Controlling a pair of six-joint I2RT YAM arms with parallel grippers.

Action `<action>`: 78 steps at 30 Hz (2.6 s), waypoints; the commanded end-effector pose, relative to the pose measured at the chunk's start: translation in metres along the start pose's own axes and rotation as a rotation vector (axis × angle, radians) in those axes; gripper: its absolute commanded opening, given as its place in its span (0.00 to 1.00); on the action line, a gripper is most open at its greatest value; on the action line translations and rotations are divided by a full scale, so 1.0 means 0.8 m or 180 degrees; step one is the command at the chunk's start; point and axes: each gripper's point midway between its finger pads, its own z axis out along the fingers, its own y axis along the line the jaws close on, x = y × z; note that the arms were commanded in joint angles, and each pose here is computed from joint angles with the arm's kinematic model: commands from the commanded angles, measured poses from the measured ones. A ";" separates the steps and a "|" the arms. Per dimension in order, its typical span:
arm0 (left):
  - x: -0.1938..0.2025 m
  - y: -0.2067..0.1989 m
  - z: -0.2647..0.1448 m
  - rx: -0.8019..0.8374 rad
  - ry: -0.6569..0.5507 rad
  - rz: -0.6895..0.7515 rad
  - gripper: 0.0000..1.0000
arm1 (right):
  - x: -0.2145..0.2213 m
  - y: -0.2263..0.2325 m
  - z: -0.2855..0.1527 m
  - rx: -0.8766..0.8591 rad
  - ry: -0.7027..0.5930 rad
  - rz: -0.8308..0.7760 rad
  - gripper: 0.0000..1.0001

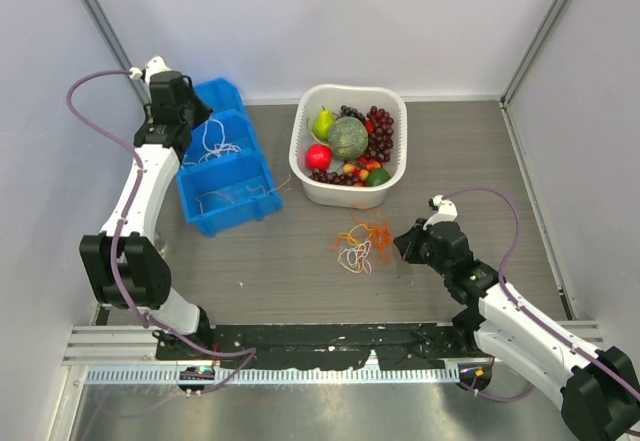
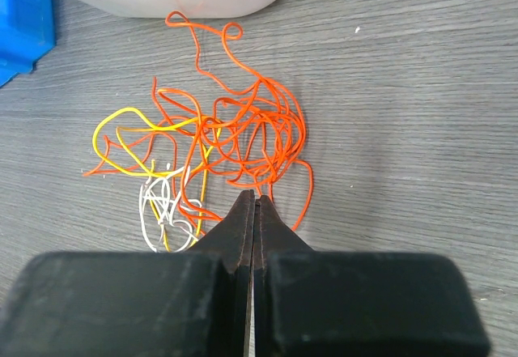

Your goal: Untangle the cables

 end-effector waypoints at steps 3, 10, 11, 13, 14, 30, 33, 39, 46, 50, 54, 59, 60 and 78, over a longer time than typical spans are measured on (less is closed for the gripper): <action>-0.021 0.018 0.027 0.0031 -0.0055 -0.0587 0.00 | -0.014 0.007 0.003 -0.0057 -0.0116 -0.0040 0.01; 0.025 0.075 0.052 -0.0420 0.0369 -0.0987 0.04 | -0.015 0.007 0.003 -0.0058 -0.0127 -0.0037 0.01; 0.028 0.078 0.052 -0.0438 0.0386 -0.1040 0.18 | -0.014 0.007 0.003 -0.0058 -0.0127 -0.0037 0.01; 0.029 0.074 0.046 -0.0376 0.0367 -0.1124 0.31 | -0.013 0.007 0.003 -0.0061 -0.0113 -0.0043 0.01; 0.030 0.072 0.043 -0.0347 0.0365 -0.1171 0.39 | -0.013 0.007 0.003 -0.0068 -0.0114 -0.0038 0.01; 0.176 -0.102 -0.089 0.1245 0.1313 -0.0321 0.60 | -0.013 0.009 0.004 -0.0089 -0.0094 -0.0049 0.01; 0.284 -0.142 -0.162 0.1992 0.1601 0.0399 0.59 | -0.012 0.011 0.003 -0.0122 -0.0090 -0.0053 0.02; 0.424 -0.130 -0.241 0.2312 0.1984 0.1065 0.61 | -0.006 0.030 -0.001 -0.0424 -0.0022 -0.0115 0.26; 0.486 -0.113 -0.224 0.2100 0.2176 0.1747 0.67 | -0.002 0.039 0.000 -0.0537 0.0054 -0.0145 0.35; 0.516 -0.114 -0.213 0.2050 0.2320 0.2033 0.66 | 0.001 0.040 0.001 -0.0549 0.0097 -0.0148 0.34; 0.528 -0.113 -0.199 0.1913 0.2326 0.2122 0.52 | 0.003 0.041 0.000 -0.0578 0.0104 -0.0163 0.35; 0.522 -0.120 -0.214 0.1969 0.2378 0.2169 0.11 | 0.006 0.051 0.000 -0.0678 0.0145 -0.0252 0.42; 0.519 -0.121 -0.223 0.2002 0.2406 0.2181 0.05 | 0.010 0.053 0.000 -0.0687 0.0179 -0.0270 0.47; 0.302 -0.237 -0.437 0.3862 0.2118 0.1362 0.00 | -0.011 0.148 0.053 -0.0590 -0.0101 -0.0457 0.51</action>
